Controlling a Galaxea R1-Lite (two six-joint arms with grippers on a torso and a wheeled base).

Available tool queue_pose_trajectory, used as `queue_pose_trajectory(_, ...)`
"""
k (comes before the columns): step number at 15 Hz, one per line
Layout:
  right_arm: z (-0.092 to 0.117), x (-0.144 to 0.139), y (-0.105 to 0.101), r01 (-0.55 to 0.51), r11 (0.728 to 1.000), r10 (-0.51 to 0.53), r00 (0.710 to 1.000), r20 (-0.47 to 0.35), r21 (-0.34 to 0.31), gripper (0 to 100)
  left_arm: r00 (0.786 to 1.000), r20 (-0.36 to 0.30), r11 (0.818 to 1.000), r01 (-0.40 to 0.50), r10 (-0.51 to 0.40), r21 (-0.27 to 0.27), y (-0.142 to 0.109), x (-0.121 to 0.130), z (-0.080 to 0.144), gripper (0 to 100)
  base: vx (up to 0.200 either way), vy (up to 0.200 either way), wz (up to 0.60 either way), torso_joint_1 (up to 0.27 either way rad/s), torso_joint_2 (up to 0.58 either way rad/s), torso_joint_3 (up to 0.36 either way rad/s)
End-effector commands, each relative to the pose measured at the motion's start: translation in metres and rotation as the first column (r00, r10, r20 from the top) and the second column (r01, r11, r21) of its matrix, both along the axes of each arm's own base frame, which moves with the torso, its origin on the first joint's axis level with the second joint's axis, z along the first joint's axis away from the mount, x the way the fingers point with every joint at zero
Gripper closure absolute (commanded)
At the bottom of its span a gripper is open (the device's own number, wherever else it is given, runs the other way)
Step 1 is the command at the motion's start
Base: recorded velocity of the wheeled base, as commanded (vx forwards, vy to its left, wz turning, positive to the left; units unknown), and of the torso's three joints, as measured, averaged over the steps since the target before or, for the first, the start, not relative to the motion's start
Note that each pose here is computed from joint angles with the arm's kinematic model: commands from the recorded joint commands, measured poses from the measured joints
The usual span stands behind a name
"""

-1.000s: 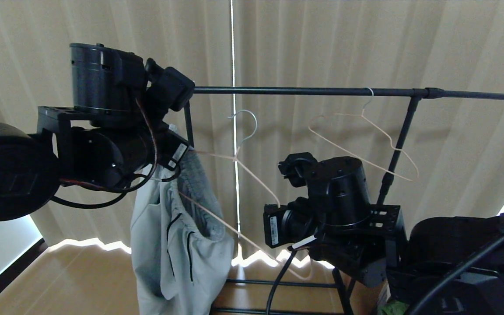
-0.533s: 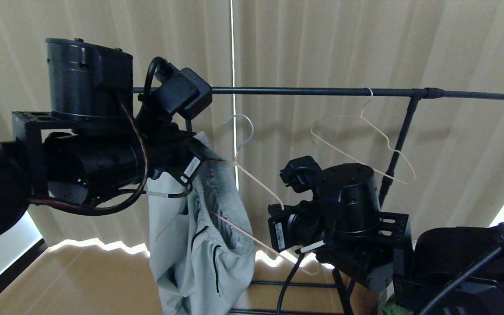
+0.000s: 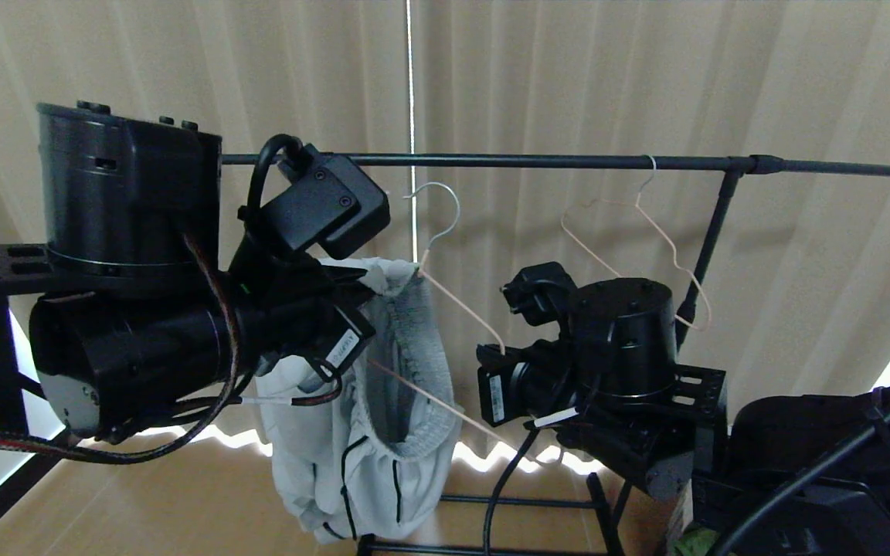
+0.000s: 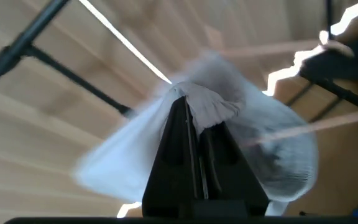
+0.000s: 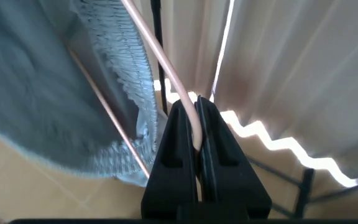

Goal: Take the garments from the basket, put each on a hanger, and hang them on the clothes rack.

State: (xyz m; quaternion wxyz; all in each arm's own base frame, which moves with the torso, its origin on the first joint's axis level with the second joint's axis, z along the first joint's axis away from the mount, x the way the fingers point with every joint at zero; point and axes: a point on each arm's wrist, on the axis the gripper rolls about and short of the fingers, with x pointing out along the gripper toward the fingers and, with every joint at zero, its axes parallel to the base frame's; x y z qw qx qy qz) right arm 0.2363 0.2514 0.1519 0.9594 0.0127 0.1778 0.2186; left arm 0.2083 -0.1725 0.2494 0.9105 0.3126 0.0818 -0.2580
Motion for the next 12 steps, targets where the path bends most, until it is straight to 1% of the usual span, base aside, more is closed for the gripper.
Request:
queue_pose_trajectory(1,0.001,-0.001,-0.001,0.0,1.0,0.0,1.0,0.003,0.002,100,1.0,-0.007,1.0,0.005,-0.005,0.006,-0.001,-0.001,-0.003,100,0.0,0.0,0.0,0.0,0.0,0.0)
queue_pose_trajectory(6,0.013,-0.004,-0.005,0.001,0.999,-0.002,1.0,0.029,0.032,100,0.999,-0.036,1.0,0.002,-0.001,0.031,0.004,-0.006,-0.014,100,0.0,0.0,0.0,0.0,0.0,0.0)
queue_pose_trajectory(10,0.021,-0.007,-0.009,0.002,0.999,-0.004,0.999,0.043,0.052,100,0.999,-0.042,0.999,0.005,-0.004,0.035,0.004,-0.008,-0.016,100,0.0,0.0,0.0,0.0,0.0,0.0)
queue_pose_trajectory(11,0.023,-0.008,-0.009,0.001,0.998,-0.004,0.999,0.046,0.056,100,0.999,-0.045,0.999,0.006,-0.004,0.039,0.005,-0.008,-0.018,0,0.0,0.0,0.0,0.0,0.0,0.0)
queue_pose_trajectory(12,0.025,-0.009,-0.01,0.001,0.998,-0.004,0.999,0.051,0.061,100,0.999,-0.044,0.999,0.007,-0.006,0.037,0.006,-0.01,-0.017,0,0.0,0.0,0.0,0.0,0.0,0.0)
